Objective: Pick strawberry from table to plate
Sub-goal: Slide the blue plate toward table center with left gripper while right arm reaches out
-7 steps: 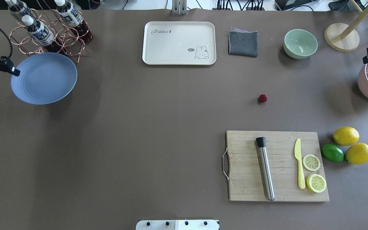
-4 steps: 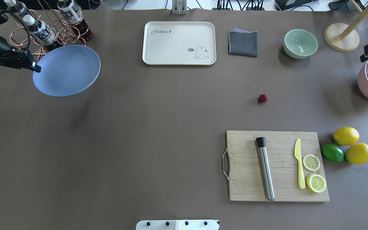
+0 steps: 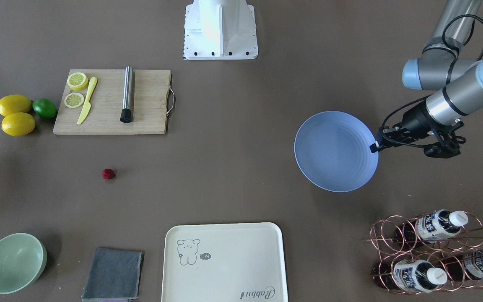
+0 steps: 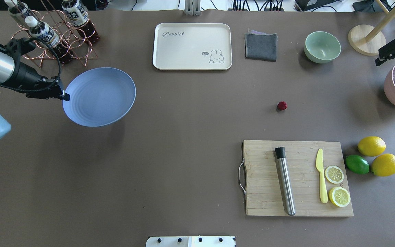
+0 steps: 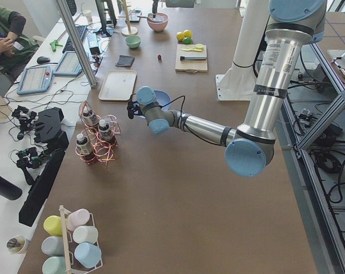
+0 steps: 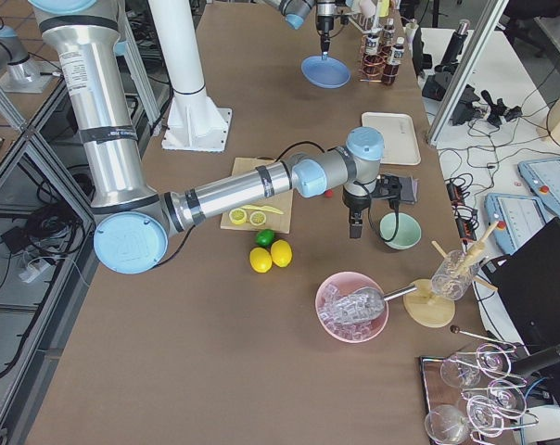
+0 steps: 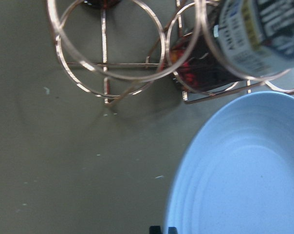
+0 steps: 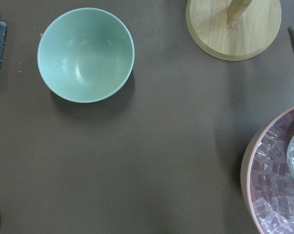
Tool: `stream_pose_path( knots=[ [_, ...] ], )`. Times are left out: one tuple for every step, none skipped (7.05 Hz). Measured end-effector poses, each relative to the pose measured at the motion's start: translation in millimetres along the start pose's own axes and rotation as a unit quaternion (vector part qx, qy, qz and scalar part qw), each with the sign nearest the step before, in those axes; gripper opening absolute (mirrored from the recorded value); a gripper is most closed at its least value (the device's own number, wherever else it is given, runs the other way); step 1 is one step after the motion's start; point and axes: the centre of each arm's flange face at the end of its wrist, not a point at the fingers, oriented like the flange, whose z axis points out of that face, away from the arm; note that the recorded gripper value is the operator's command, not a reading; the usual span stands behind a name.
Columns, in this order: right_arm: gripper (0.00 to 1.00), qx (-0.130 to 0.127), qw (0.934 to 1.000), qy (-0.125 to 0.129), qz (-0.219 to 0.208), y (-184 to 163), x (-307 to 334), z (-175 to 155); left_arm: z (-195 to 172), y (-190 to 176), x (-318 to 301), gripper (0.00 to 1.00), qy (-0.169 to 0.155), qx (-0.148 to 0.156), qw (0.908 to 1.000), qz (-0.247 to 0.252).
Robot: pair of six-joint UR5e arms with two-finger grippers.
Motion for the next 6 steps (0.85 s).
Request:
stream_pose_path(
  knots=[
    [1.0, -0.001, 1.0, -0.003, -0.007, -1, -11, 2, 12, 25, 24, 0.0, 0.006, 0.001, 0.9999, -0.013],
    [1.0, 0.0, 0.9998, -0.007, -0.017, -2, -24, 7, 30, 44, 50, 0.0, 0.01, 0.003, 0.9997, -0.024],
    [1.0, 0.004, 0.9996, -0.015, -0.022, -1, -36, 17, 52, 56, 80, 0.0, 0.013, 0.007, 0.9994, -0.032],
    [1.0, 0.01, 0.9996, -0.022, -0.016, 3, -52, 30, 80, 67, 114, 0.0, 0.012, 0.015, 0.999, -0.041],
    [1.0, 0.016, 0.9995, -0.027, -0.008, 9, -71, 44, 106, 77, 143, 0.0, 0.01, 0.026, 0.9985, -0.047],
    [1.0, 0.019, 0.9994, -0.03, -0.002, 17, -89, 56, 133, 92, 169, 0.0, 0.008, 0.04, 0.9978, -0.051]
  ],
)
